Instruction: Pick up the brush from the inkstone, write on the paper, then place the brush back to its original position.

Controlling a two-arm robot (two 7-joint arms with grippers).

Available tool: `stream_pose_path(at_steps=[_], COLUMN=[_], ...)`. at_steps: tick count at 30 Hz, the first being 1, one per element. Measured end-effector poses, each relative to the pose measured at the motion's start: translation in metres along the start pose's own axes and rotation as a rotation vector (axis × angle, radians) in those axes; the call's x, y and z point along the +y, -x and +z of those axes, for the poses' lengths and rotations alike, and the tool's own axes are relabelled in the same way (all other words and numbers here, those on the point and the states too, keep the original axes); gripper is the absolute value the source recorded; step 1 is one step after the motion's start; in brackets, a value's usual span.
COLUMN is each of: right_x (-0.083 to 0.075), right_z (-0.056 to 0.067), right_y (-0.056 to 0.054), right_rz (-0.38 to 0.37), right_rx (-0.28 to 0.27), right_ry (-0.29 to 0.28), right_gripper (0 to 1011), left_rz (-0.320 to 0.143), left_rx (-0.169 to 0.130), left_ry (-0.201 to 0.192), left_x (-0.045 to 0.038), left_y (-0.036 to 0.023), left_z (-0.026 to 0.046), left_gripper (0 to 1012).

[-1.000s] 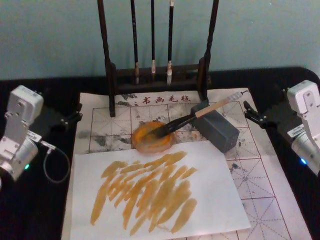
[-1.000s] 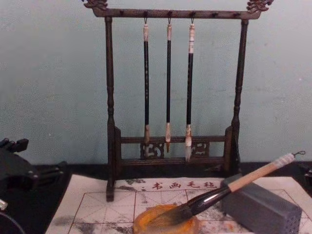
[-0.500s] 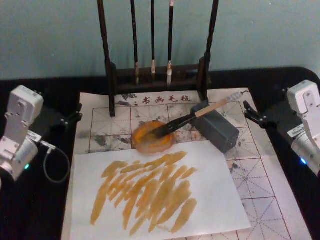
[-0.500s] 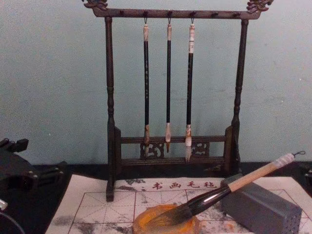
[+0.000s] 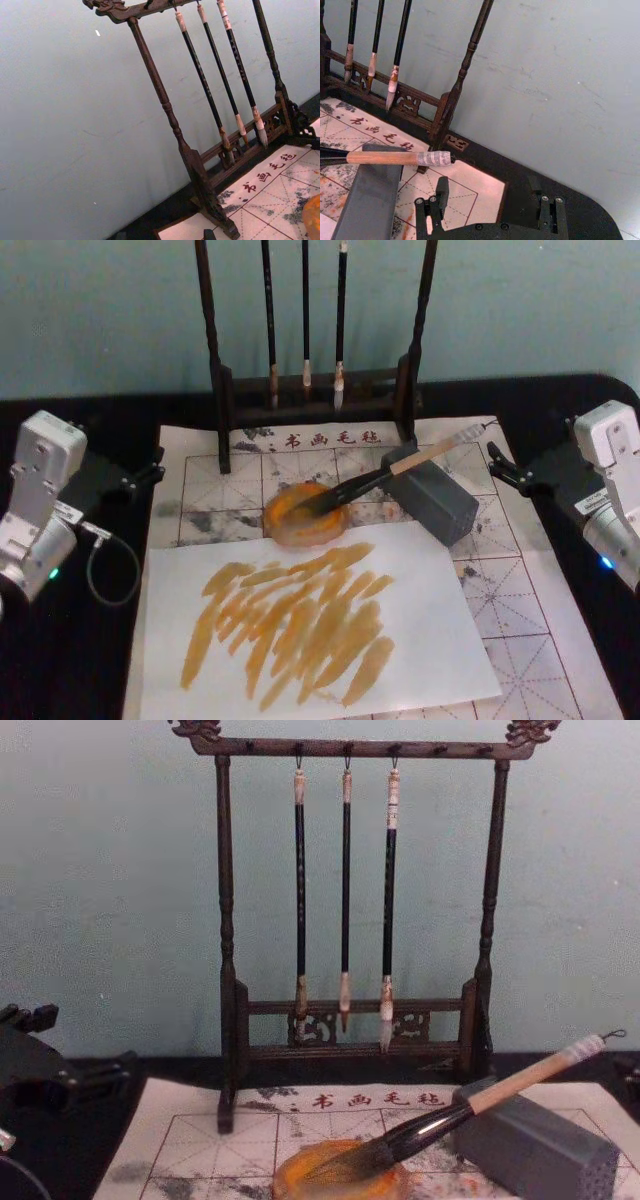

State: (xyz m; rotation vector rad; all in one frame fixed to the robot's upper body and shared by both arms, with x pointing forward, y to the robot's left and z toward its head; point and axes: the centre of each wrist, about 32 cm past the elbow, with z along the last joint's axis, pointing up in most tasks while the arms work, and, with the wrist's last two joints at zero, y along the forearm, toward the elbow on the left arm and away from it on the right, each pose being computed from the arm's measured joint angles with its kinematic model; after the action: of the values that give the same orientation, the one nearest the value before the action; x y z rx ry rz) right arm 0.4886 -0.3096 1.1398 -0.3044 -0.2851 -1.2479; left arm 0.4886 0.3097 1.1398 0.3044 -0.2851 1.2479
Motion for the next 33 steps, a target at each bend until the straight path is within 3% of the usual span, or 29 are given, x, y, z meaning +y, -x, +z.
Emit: stream_pose_path(at_steps=[4, 20, 23, 26, 28, 31, 33], right_x=[-0.001, -0.018, -0.022, -0.024, -0.024, -0.023, -0.022], right_z=[0.001, 0.005, 0.005, 0.004, 0.004, 0.003, 0.002], right_y=[-0.001, -0.003, -0.004, -0.006, -0.006, -0.007, -0.007], right_rz=[0.004, 0.027, 0.043, 0.072, 0.077, 0.113, 0.128], right_rx=[0.026, 0.335, 0.422, 0.553, 0.581, 0.709, 0.753], right_ry=[-0.002, 0.005, 0.009, 0.008, 0.007, -0.001, -0.001], right_gripper=[1000, 1000, 1000, 1000, 1000, 1000, 1000], left_rz=[0.000, 0.000, 0.000, 0.000, 0.000, 0.000, 0.000], left_rx=[0.000, 0.000, 0.000, 0.000, 0.000, 0.000, 0.000], left_ry=[0.000, 0.000, 0.000, 0.000, 0.000, 0.000, 0.000], left_x=[0.0000, 0.0000, 0.0000, 0.0000, 0.0000, 0.0000, 0.0000], left_y=[0.0000, 0.0000, 0.0000, 0.0000, 0.0000, 0.0000, 0.0000], left_z=[0.0000, 0.0000, 0.0000, 0.0000, 0.0000, 0.0000, 0.0000], left_gripper=[1001, 1001, 1001, 1001, 1001, 1001, 1001])
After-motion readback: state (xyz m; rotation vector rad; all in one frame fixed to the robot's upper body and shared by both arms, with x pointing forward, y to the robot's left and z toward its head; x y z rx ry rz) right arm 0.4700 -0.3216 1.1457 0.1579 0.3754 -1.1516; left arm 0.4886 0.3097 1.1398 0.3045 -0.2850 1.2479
